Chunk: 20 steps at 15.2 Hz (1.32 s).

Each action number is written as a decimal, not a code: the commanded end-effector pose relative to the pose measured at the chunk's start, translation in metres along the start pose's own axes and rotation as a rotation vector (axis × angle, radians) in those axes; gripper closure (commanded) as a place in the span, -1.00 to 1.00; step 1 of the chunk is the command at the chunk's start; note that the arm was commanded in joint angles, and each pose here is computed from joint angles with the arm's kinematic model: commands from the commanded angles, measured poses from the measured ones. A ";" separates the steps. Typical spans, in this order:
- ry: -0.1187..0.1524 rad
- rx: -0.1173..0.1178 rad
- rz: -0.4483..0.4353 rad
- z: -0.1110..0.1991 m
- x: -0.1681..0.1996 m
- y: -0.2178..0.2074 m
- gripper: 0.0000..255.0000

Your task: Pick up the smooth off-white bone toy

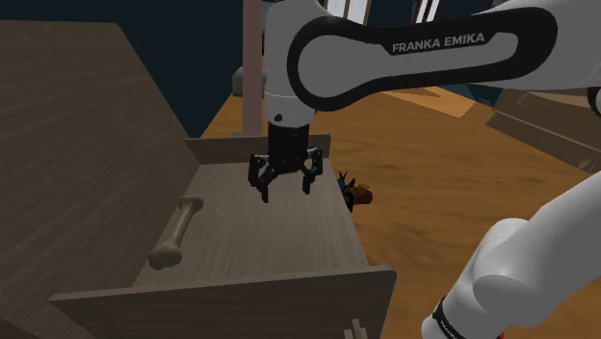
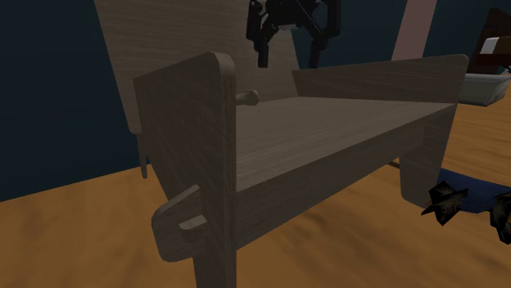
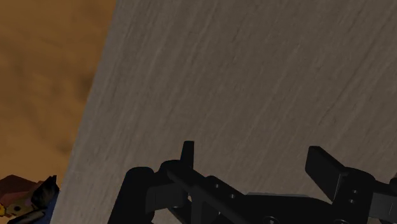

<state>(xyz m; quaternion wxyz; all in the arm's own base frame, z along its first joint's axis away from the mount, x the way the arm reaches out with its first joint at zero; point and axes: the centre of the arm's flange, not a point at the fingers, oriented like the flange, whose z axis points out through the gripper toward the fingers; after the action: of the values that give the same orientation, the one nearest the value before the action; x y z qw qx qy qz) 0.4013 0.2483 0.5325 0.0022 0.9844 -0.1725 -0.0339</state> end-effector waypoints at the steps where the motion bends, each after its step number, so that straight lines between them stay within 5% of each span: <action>1: 0.000 -0.004 0.040 0.005 0.007 -0.027 -1.00; 16: 0.003 -0.051 0.310 0.043 0.082 -0.213 -1.00; 20: 0.003 -0.054 0.324 0.061 0.088 -0.223 -1.00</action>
<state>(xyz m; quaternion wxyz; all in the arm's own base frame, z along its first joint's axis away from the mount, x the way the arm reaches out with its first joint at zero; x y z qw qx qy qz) 0.5553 0.4276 0.4664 0.0341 0.9438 -0.3268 -0.0366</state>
